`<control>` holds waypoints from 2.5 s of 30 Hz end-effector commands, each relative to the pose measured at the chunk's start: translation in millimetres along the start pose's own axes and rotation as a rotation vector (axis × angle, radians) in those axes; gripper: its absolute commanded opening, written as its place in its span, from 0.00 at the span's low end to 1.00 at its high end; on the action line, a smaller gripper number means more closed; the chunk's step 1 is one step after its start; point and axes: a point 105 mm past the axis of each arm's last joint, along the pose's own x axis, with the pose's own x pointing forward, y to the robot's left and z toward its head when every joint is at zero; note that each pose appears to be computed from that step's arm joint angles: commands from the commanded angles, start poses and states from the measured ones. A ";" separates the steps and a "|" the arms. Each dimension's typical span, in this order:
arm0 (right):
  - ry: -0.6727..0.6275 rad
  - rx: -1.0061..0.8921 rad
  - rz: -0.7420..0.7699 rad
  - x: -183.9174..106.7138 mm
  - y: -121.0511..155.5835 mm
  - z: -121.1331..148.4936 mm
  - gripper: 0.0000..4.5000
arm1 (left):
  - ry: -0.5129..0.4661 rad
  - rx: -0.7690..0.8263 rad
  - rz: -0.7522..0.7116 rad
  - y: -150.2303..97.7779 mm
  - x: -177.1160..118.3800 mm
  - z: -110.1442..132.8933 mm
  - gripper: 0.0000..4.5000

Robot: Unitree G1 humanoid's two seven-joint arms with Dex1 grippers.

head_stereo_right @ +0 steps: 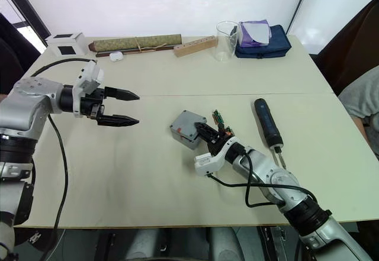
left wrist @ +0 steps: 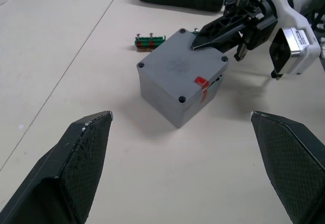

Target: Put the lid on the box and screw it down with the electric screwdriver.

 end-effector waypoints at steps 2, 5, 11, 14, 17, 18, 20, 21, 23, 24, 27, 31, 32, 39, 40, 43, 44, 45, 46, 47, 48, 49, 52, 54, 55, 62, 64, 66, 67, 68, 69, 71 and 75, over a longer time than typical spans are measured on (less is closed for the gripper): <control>0.007 -0.010 0.054 -6.2 15.1 -1.4 0.10 | -0.044 0.080 0.002 1.5 23.0 14.3 0.99; 0.009 -0.013 0.067 -9.0 21.4 -2.6 0.10 | -0.098 0.101 0.003 4.1 47.5 24.2 0.74; -0.007 -0.006 0.083 -9.7 27.5 -1.2 0.10 | -0.122 0.140 0.008 4.7 88.4 17.9 0.19; -0.003 -0.009 0.085 -10.0 28.9 -2.6 0.10 | -0.124 0.142 -0.013 0.8 110.2 9.6 0.01; -0.003 -0.010 0.087 -10.2 29.4 -3.2 0.10 | -0.099 0.150 -0.024 -1.0 122.3 -0.1 0.01; -0.004 -0.011 0.087 -10.3 29.5 -3.1 0.10 | -0.087 0.154 -0.028 -1.7 125.7 -3.8 0.01; -0.007 -0.014 0.087 -10.7 29.9 -2.7 0.10 | -0.058 0.159 -0.056 -6.3 131.8 -12.8 0.01; -0.009 -0.013 0.089 -10.6 30.1 -2.2 0.10 | -0.038 0.166 -0.068 -8.6 134.6 -18.0 0.01; -0.012 -0.013 0.086 -10.4 29.9 -1.6 0.10 | -0.011 0.177 -0.092 -13.4 138.2 -25.8 0.01; -0.014 -0.014 0.086 -10.6 29.8 -1.4 0.10 | -0.002 0.181 -0.095 -14.4 139.1 -28.6 0.01; -0.021 -0.012 0.072 -11.6 27.1 -0.9 0.37 | 0.033 0.196 -0.109 -16.6 138.1 -36.6 0.00; -0.051 -0.006 0.040 -17.1 20.2 1.3 0.68 | 0.069 0.186 -0.111 -17.7 137.5 -47.5 0.00; -0.067 -0.013 0.024 -19.0 17.3 3.0 0.76 | 0.080 0.189 -0.112 -18.1 137.8 -49.9 0.00; -0.131 -0.027 -0.045 -31.9 2.7 1.9 0.99 | 0.161 0.173 -0.129 -20.4 139.3 -66.6 0.00; -0.136 -0.031 -0.040 -34.5 2.2 0.3 0.99 | 0.180 0.185 -0.145 -23.0 138.3 -70.2 0.00; -0.139 -0.038 -0.042 -39.4 -1.0 -5.2 0.99 | 0.214 0.196 -0.158 -26.4 137.6 -76.3 0.00; -0.133 -0.027 -0.044 -39.7 -1.9 -7.5 0.99 | 0.216 0.191 -0.143 -24.6 138.5 -76.7 0.00; -0.127 -0.003 -0.053 -39.4 -4.8 -9.7 0.99 | 0.219 0.189 -0.127 -22.5 139.2 -77.2 0.00; -0.117 0.032 -0.061 -38.8 -8.0 -12.2 0.99 | 0.219 0.188 -0.117 -20.9 139.9 -77.1 0.00; -0.111 0.055 -0.067 -38.4 -10.2 -13.5 0.99 | 0.218 0.188 -0.112 -20.2 140.1 -77.0 0.00; -0.104 0.102 -0.069 -37.5 -12.8 -14.9 0.99 | 0.212 0.181 -0.102 -18.8 140.8 -75.9 0.00; -0.103 0.155 -0.064 -36.2 -15.4 -14.8 0.99 | 0.198 0.168 -0.092 -17.5 141.7 -73.2 0.00; -0.084 0.321 -0.021 -33.8 -14.6 -14.9 0.99 | 0.175 0.145 -0.074 -15.7 143.1 -68.7 0.00; -0.078 0.448 0.032 -31.8 -10.3 -10.1 0.99 | 0.160 0.136 -0.071 -16.8 144.6 -66.1 0.00; -0.073 0.500 0.047 -30.4 -9.7 -8.3 0.99 | 0.151 0.128 -0.076 -18.5 145.4 -64.8 0.00; -0.023 0.676 0.105 -27.8 -4.6 -6.2 0.99 | 0.103 0.079 -0.151 -42.1 148.6 -58.1 0.00; -0.007 0.715 0.116 -28.5 -2.8 -6.0 0.99 | 0.101 0.072 -0.156 -46.9 148.5 -58.2 0.00; 0.009 0.759 0.131 -29.0 -0.8 -5.6 0.99 | 0.104 0.067 -0.145 -48.3 148.5 -59.1 0.00; 0.016 0.781 0.134 -28.9 -0.7 -5.6 0.99 | 0.106 0.063 -0.135 -47.6 148.4 -59.5 0.00; 0.025 0.804 0.135 -28.6 -1.0 -5.8 0.99 | 0.108 0.058 -0.123 -46.5 148.4 -59.8 0.00; 0.031 0.834 0.135 -27.9 -2.0 -5.9 0.99 | 0.110 0.055 -0.112 -45.3 148.2 -60.0 0.00; 0.046 0.877 0.123 -26.0 -5.2 -7.7 0.99 | 0.114 0.052 -0.097 -43.1 147.9 -59.9 0.00; 0.068 0.915 0.104 -23.0 -8.9 -10.6 0.99 | 0.119 0.047 -0.062 -37.2 146.7 -59.5 0.00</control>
